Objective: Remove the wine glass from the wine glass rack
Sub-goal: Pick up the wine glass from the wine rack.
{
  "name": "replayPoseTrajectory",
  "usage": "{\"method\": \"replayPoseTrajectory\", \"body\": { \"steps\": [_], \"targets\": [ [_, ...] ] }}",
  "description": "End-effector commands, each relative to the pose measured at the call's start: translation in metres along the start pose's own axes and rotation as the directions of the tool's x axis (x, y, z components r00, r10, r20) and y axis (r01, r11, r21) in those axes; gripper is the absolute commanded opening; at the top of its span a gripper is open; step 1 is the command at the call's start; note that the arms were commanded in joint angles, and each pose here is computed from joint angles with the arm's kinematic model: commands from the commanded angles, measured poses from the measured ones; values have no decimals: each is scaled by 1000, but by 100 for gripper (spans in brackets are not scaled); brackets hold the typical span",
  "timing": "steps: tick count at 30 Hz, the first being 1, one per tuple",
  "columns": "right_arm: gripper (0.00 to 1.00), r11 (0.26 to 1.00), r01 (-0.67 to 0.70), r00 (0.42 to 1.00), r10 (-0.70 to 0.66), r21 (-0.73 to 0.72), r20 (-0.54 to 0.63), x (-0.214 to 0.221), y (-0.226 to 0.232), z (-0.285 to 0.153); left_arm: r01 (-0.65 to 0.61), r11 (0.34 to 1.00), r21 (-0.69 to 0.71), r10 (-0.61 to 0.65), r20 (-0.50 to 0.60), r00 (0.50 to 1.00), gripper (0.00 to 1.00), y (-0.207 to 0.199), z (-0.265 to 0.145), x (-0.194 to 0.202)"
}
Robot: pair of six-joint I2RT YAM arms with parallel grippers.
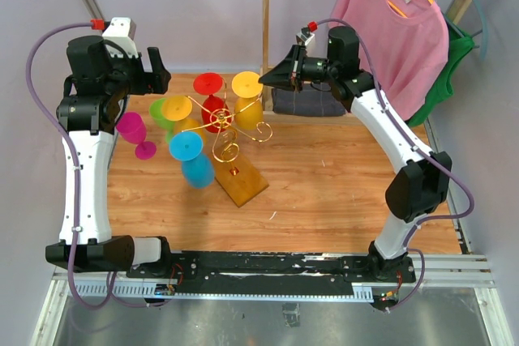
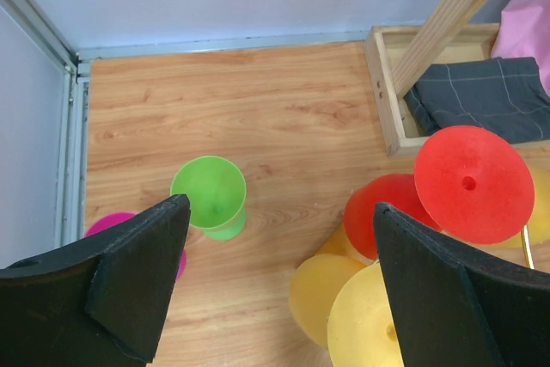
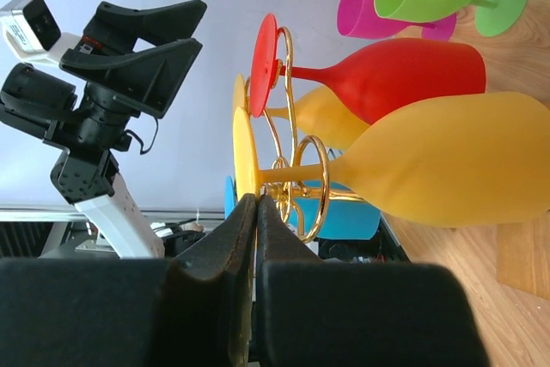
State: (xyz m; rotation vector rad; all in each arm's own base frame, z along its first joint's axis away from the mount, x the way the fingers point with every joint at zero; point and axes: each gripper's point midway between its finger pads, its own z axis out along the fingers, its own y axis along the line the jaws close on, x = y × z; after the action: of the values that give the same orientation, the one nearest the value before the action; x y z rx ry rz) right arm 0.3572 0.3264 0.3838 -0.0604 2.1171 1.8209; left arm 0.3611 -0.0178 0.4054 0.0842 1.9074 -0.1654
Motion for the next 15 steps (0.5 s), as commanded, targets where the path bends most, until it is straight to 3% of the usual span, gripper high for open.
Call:
{"method": "replayPoseTrajectory", "body": {
  "steps": [1, 15],
  "targets": [
    [1, 998, 32, 999, -31, -48, 18, -2, 20, -8, -16, 1000, 9, 16, 34, 999, 92, -3, -6, -12],
    [1, 1000, 10, 998, -10, 0, 66, -10, 5, -23, -18, 1000, 9, 17, 39, 999, 92, -4, -9, -13]
  ]
}}
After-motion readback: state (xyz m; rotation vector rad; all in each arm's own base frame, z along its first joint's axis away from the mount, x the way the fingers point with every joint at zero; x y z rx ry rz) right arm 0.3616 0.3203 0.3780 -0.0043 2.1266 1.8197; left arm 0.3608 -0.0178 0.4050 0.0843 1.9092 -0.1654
